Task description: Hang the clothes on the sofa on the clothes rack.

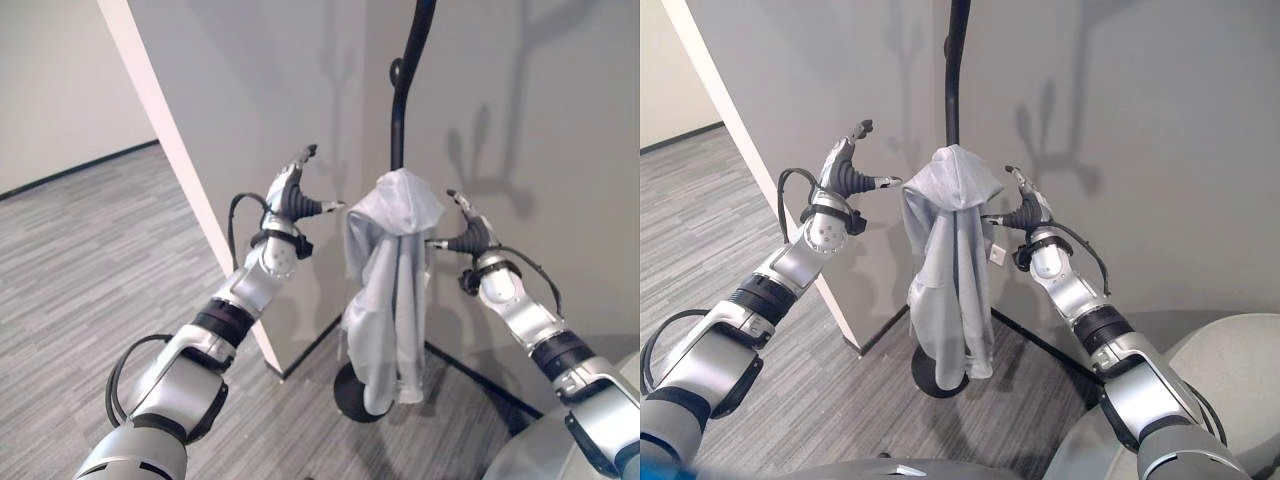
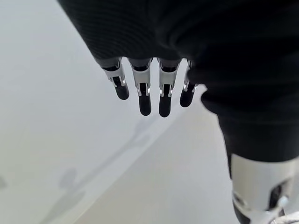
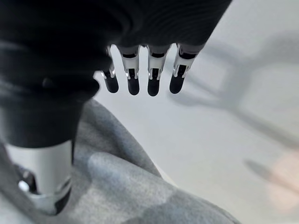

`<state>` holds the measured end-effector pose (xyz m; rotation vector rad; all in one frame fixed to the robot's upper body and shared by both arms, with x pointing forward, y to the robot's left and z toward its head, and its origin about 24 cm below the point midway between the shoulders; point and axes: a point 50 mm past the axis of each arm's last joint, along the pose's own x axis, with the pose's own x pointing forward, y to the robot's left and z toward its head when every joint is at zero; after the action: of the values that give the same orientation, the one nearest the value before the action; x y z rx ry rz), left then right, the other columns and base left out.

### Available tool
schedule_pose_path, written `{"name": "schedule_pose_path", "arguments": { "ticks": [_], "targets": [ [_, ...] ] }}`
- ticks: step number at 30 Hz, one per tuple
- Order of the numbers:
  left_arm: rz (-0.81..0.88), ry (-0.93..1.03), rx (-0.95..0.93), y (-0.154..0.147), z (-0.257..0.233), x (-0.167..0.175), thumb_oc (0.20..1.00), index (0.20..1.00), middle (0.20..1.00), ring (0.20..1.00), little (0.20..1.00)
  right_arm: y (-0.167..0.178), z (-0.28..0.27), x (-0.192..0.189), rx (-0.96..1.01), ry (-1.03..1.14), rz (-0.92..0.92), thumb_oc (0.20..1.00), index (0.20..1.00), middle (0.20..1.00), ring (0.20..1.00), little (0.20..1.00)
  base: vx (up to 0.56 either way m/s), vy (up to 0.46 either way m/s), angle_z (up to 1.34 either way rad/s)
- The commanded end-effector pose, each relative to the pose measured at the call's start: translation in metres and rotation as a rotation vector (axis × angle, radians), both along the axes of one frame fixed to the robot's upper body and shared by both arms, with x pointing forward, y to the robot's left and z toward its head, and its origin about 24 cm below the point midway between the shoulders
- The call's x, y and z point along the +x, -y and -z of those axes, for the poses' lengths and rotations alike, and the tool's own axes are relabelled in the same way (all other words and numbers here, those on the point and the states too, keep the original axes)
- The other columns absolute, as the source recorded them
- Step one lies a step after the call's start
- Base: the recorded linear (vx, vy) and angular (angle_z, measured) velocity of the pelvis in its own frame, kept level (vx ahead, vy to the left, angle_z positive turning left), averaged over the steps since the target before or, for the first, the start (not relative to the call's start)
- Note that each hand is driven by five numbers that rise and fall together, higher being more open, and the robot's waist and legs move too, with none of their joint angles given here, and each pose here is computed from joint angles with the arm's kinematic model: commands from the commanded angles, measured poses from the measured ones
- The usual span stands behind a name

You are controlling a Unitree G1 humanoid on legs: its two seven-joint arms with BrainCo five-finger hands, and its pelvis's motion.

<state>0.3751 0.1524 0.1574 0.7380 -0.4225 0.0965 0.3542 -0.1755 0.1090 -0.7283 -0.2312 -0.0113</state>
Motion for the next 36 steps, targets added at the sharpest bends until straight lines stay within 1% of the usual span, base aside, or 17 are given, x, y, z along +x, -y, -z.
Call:
{"name": "schedule_pose_path", "arguments": {
  "ticks": [1,3,7,9,11,15,19,21,22,24,26,27,29,30,31,34,36],
  "targets": [
    [-0.003,0.107,-0.027,-0.008,-0.034,0.006,1.0,1.0,1.0,1.0,1.0,0.019,-0.032,-0.004,0.07,0.146,0.015,1.0,1.0,1.0,1.0,1.0,0.0,0.0,0.0],
    [0.02,0.143,-0.046,-0.01,-0.04,0.0,1.0,1.0,1.0,1.0,1.0,0.029,-0.034,-0.014,0.088,0.177,0.031,1.0,1.0,1.0,1.0,1.0,0.0,0.0,0.0],
    [0.036,0.167,-0.062,-0.012,-0.044,-0.005,1.0,1.0,1.0,1.0,1.0,0.038,-0.034,-0.02,0.093,0.187,0.052,1.0,1.0,1.0,1.0,1.0,0.0,0.0,0.0],
    [0.048,0.195,-0.085,-0.016,-0.048,-0.012,1.0,1.0,1.0,1.0,1.0,0.051,-0.032,-0.029,0.105,0.201,0.084,1.0,1.0,1.0,1.0,1.0,0.0,0.0,0.0],
    [0.057,0.213,-0.11,-0.022,-0.047,-0.021,1.0,1.0,1.0,1.0,1.0,0.066,-0.027,-0.041,0.115,0.203,0.127,1.0,1.0,1.0,1.0,1.0,0.0,0.0,0.0],
    [0.054,0.22,-0.138,-0.03,-0.043,-0.029,1.0,1.0,1.0,1.0,1.0,0.078,-0.018,-0.054,0.126,0.189,0.17,1.0,1.0,1.0,1.0,1.0,0.0,0.0,0.0],
    [0.02,0.218,-0.183,-0.046,-0.032,-0.044,1.0,1.0,1.0,1.0,1.0,0.09,0.0,-0.072,0.164,0.144,0.218,1.0,1.0,1.0,1.0,1.0,0.0,0.0,0.0],
    [0.0,0.197,-0.228,-0.06,-0.019,-0.058,1.0,1.0,1.0,1.0,1.0,0.097,0.02,-0.088,0.176,0.074,0.242,1.0,1.0,1.0,1.0,1.0,0.0,0.0,0.0],
    [-0.001,0.195,-0.229,-0.06,-0.018,-0.059,1.0,1.0,1.0,1.0,1.0,0.097,0.021,-0.089,0.175,0.072,0.241,1.0,1.0,1.0,1.0,1.0,0.0,0.0,0.0],
    [-0.028,0.161,-0.236,-0.073,-0.005,-0.072,1.0,1.0,1.0,1.0,1.0,0.1,0.037,-0.101,0.201,0.006,0.248,1.0,1.0,1.0,1.0,1.0,0.0,0.0,0.0],
    [-0.047,0.082,-0.319,-0.083,0.019,-0.086,1.0,1.0,1.0,1.0,1.0,0.1,0.056,-0.114,0.252,-0.085,0.239,1.0,1.0,1.0,1.0,1.0,-0.02,0.009,0.0],
    [-0.095,-0.044,-0.411,-0.096,0.056,-0.107,1.0,1.0,1.0,1.0,1.0,0.096,0.082,-0.13,0.334,-0.193,0.237,1.0,1.0,1.0,1.0,1.0,0.0,0.0,0.0],
    [-0.124,-0.155,-0.486,-0.103,0.083,-0.123,1.0,1.0,1.0,1.0,1.0,0.092,0.1,-0.142,0.42,-0.275,0.233,1.0,1.0,1.0,1.0,1.0,0.0,0.0,0.0],
    [-0.19,-0.326,-0.432,-0.114,0.121,-0.147,1.0,1.0,1.0,1.0,1.0,0.086,0.122,-0.16,0.447,-0.393,0.213,1.0,1.0,1.0,1.0,1.0,-0.01,0.023,0.04],
    [-0.191,-0.328,-0.431,-0.114,0.121,-0.148,1.0,1.0,1.0,1.0,1.0,0.086,0.123,-0.161,0.447,-0.395,0.213,1.0,1.0,1.0,1.0,1.0,0.0,0.0,0.0],
    [-0.272,-0.594,-0.487,-0.117,0.18,-0.186,1.0,1.0,1.0,1.0,1.0,0.076,0.15,-0.181,0.466,-0.545,0.194,1.0,1.0,1.0,1.0,1.0,-0.02,0.02,0.01],
    [-0.311,-0.759,-0.47,-0.115,0.214,-0.209,1.0,1.0,1.0,1.0,1.0,0.069,0.169,-0.194,0.497,-0.642,0.198,1.0,1.0,1.0,1.0,1.0,-0.03,0.033,0.01]
  ]
}}
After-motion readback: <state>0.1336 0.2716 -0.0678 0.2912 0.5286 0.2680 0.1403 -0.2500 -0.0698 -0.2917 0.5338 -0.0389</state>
